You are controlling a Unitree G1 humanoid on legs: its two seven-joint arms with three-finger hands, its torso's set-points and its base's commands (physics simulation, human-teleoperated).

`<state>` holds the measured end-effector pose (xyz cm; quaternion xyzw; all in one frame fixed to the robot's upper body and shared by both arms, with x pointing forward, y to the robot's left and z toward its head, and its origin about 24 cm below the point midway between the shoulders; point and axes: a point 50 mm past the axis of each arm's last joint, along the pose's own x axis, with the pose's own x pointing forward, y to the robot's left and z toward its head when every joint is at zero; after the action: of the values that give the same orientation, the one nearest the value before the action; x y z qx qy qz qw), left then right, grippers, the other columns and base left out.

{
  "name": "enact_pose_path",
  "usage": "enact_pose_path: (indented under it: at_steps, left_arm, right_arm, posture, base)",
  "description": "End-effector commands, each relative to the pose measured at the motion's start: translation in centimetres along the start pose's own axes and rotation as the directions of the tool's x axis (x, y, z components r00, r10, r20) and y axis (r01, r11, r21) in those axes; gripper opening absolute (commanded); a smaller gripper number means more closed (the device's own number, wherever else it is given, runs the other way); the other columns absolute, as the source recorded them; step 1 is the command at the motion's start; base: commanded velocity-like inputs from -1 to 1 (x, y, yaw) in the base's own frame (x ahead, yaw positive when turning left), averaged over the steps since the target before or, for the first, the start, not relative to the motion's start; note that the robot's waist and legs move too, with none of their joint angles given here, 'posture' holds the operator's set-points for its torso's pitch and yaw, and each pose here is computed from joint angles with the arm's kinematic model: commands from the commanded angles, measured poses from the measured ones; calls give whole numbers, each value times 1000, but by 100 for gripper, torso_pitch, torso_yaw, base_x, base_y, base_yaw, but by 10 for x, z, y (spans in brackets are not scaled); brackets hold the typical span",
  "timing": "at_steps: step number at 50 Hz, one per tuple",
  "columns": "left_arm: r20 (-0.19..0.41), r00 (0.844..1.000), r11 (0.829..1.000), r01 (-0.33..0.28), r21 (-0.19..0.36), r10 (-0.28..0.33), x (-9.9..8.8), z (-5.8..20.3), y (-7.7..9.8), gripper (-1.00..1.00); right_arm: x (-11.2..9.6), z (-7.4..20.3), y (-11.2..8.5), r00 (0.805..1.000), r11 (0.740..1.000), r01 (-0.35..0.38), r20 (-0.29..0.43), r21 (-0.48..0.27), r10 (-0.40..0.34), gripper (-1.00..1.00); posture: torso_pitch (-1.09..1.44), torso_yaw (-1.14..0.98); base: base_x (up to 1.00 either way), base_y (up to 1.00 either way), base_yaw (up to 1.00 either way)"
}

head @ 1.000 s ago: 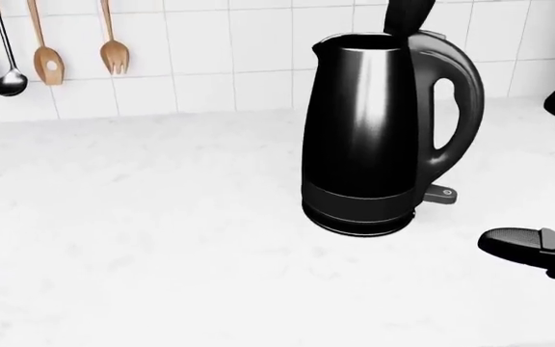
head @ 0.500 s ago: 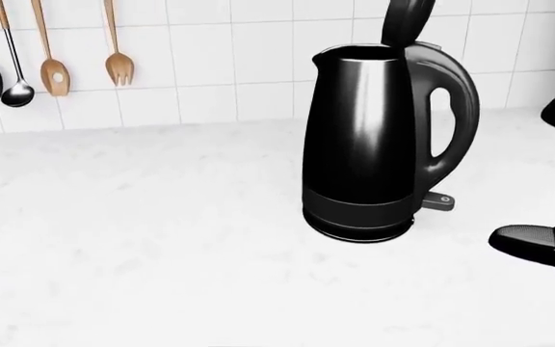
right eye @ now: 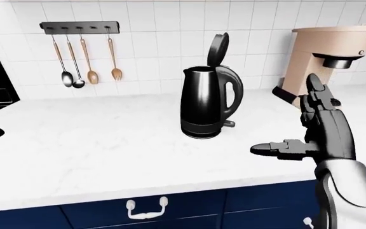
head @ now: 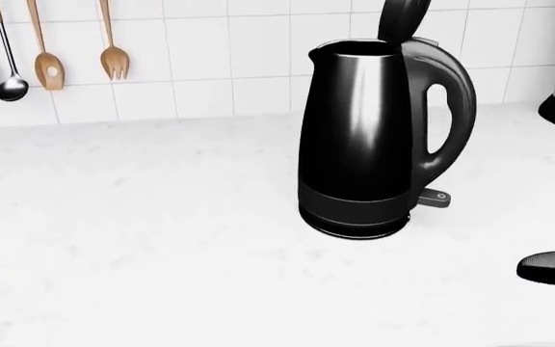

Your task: Close the lid of the electric kettle.

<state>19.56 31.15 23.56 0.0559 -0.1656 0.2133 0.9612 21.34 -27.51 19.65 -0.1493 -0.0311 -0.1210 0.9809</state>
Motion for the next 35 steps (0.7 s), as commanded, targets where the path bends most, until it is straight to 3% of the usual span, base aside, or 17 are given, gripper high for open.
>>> enact_pose_path:
  at_steps: [1, 6, 15, 29, 35]
  left_arm:
    - [73, 997, 1000, 13, 11, -13, 1, 13, -3, 100]
    - [76, 997, 1000, 16, 11, -17, 0, 15, -3, 100]
    - [74, 997, 1000, 16, 12, -17, 0, 13, -3, 100]
    - [72, 997, 1000, 14, 12, -15, 0, 13, -2, 100]
    - [75, 997, 1000, 20, 9, -21, 0, 16, -3, 100]
  right_arm:
    - [1, 15, -3, 997, 998, -20, 70, -57, 24, 100]
    - [11, 22, -6, 997, 985, -64, 38, -160, 71, 100]
    - [26, 46, -11, 994, 959, -104, 16, -262, 112, 100]
    - [36, 51, -23, 973, 852, -231, -129, -470, 193, 100]
    - [44, 65, -30, 971, 822, -236, -148, -519, 185, 100]
  posture:
    - [-54, 0]
    - [-54, 0]
    - [-54, 0]
    - [-54, 0]
    - [-54, 0]
  base:
    - [0, 0, 0]
    - [0, 0, 0]
    - [0, 0, 0]
    - [0, 0, 0]
    - [0, 0, 0]
